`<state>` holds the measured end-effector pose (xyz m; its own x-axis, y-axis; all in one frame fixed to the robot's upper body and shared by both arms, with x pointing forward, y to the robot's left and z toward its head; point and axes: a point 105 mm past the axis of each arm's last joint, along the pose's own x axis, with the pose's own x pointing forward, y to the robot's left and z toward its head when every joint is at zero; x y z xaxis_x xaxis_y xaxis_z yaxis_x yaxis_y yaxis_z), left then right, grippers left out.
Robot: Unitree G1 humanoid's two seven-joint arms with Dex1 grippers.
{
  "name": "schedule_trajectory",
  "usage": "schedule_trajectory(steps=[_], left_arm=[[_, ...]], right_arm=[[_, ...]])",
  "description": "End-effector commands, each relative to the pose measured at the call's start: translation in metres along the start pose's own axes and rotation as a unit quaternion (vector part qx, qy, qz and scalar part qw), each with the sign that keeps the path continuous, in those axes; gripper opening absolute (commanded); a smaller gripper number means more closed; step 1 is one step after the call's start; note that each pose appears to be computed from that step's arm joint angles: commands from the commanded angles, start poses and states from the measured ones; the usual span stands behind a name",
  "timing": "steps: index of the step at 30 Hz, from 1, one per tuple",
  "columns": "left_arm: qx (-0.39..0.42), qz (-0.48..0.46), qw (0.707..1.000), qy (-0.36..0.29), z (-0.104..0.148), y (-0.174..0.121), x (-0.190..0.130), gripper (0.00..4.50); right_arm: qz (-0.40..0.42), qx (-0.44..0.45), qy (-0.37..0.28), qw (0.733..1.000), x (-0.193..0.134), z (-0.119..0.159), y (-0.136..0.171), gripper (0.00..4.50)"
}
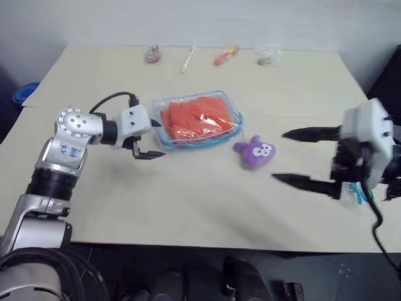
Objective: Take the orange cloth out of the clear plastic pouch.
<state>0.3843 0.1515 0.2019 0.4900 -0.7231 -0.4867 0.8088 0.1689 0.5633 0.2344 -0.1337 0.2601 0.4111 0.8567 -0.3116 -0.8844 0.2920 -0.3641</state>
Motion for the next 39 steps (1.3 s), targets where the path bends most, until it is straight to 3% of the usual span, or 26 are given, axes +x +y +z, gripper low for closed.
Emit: schedule_trajectory(steps=[1, 5, 12, 15, 28, 34, 39], left_arm=[[0.034, 0.009, 0.999, 0.018, 0.002, 0.005, 0.017, 4.50], [0.044, 0.021, 0.998, 0.033, -0.002, 0.006, 0.038, 4.50], [0.031, 0.059, 0.997, 0.044, -0.008, 0.021, 0.046, 4.50], [0.040, 0.060, 0.996, 0.042, -0.006, 0.023, 0.047, 3.93], [0.035, 0.056, 0.997, 0.033, -0.011, 0.020, 0.041, 0.02], [0.086, 0.001, 0.996, -0.025, 0.001, 0.000, 0.026, 0.02], [0.136, -0.065, 0.987, -0.048, -0.005, -0.030, -0.005, 0.02]], right_arm=[[0.004, -0.016, -0.022, 1.000, 0.013, 0.008, 0.000, 4.45], [0.000, -0.016, -0.020, 1.000, 0.019, 0.003, -0.002, 4.45], [-0.017, -0.009, -0.014, 1.000, 0.015, -0.002, -0.006, 4.45], [-0.022, -0.006, -0.011, 1.000, 0.015, -0.006, -0.006, 4.50], [-0.031, -0.001, -0.003, 1.000, 0.011, -0.012, -0.006, 4.50], [-0.033, 0.002, 0.003, 0.999, 0.008, -0.016, -0.007, 4.50], [-0.028, 0.002, 0.011, 1.000, 0.002, -0.019, -0.006, 4.50]])
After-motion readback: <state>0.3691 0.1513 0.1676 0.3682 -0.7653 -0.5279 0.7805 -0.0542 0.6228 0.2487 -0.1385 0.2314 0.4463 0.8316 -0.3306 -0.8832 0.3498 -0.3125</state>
